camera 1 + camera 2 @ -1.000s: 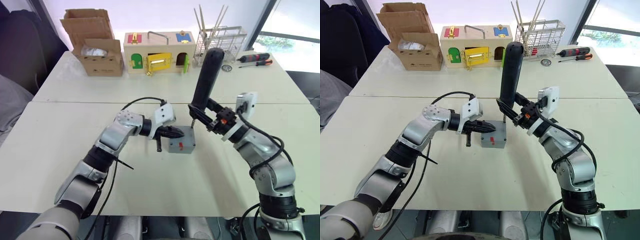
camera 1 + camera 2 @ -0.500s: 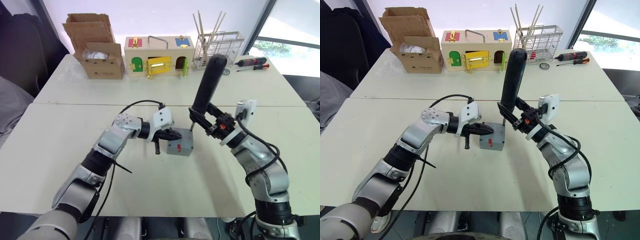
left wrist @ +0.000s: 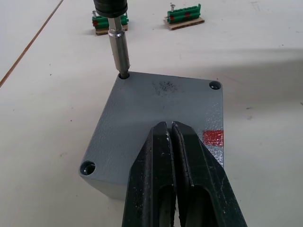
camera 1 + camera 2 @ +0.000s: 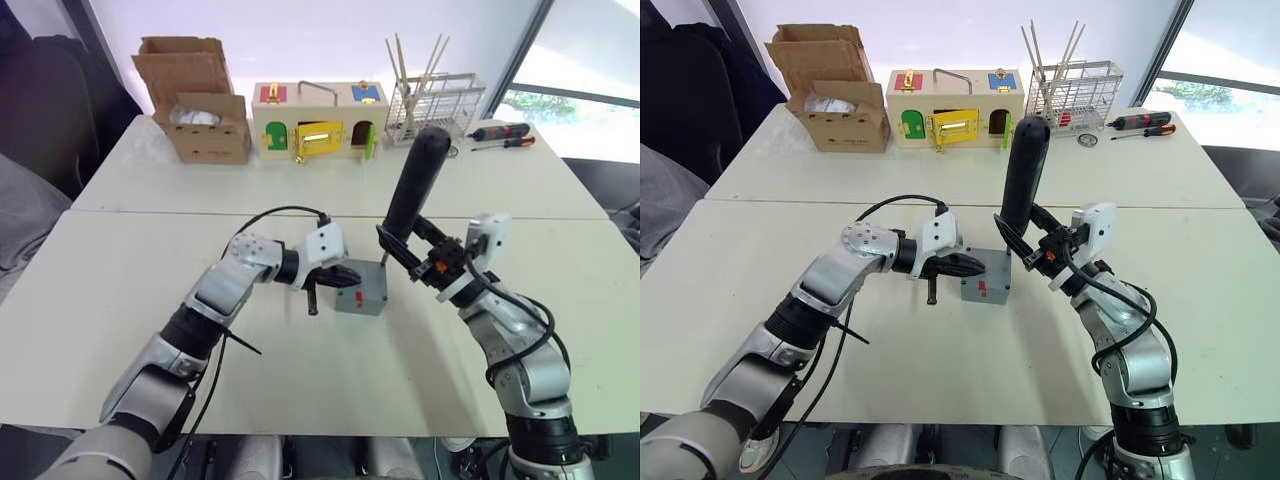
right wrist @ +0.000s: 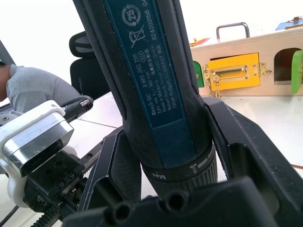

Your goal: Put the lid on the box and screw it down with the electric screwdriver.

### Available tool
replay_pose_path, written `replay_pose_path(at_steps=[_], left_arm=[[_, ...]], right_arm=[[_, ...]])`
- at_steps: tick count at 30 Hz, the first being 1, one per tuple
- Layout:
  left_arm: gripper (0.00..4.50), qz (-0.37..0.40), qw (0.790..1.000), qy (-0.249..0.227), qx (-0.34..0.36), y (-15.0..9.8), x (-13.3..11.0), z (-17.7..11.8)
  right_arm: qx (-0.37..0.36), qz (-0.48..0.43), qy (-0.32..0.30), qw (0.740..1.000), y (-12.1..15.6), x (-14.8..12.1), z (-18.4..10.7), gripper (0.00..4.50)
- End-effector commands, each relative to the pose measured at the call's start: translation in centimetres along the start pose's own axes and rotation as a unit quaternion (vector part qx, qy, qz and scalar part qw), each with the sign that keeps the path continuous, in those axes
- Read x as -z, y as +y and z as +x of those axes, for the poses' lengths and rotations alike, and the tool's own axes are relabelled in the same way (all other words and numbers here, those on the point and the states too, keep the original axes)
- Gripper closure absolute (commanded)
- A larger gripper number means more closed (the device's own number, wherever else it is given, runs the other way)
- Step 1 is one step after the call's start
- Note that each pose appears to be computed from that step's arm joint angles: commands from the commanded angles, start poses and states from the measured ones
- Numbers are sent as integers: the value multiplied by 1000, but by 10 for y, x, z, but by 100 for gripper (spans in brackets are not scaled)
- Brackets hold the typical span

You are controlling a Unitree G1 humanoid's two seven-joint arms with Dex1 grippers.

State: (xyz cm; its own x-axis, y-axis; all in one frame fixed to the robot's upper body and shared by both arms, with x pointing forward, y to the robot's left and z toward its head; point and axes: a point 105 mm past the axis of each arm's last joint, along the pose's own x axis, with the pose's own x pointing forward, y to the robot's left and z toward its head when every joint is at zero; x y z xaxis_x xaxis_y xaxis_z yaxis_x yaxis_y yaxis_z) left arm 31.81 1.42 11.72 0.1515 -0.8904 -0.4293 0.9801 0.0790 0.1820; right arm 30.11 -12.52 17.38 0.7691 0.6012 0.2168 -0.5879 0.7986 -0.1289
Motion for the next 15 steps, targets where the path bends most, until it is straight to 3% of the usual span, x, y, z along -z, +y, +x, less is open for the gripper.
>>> replay_pose_path(at_steps=[1, 15], left_arm=[[440, -38, 995, 83, 27, -17, 45, 9], [440, -42, 995, 85, 27, -19, 48, 11]], right_arm=[[6, 38, 24, 999, 3, 19, 1, 269], [47, 67, 18, 997, -10, 26, -1, 269]])
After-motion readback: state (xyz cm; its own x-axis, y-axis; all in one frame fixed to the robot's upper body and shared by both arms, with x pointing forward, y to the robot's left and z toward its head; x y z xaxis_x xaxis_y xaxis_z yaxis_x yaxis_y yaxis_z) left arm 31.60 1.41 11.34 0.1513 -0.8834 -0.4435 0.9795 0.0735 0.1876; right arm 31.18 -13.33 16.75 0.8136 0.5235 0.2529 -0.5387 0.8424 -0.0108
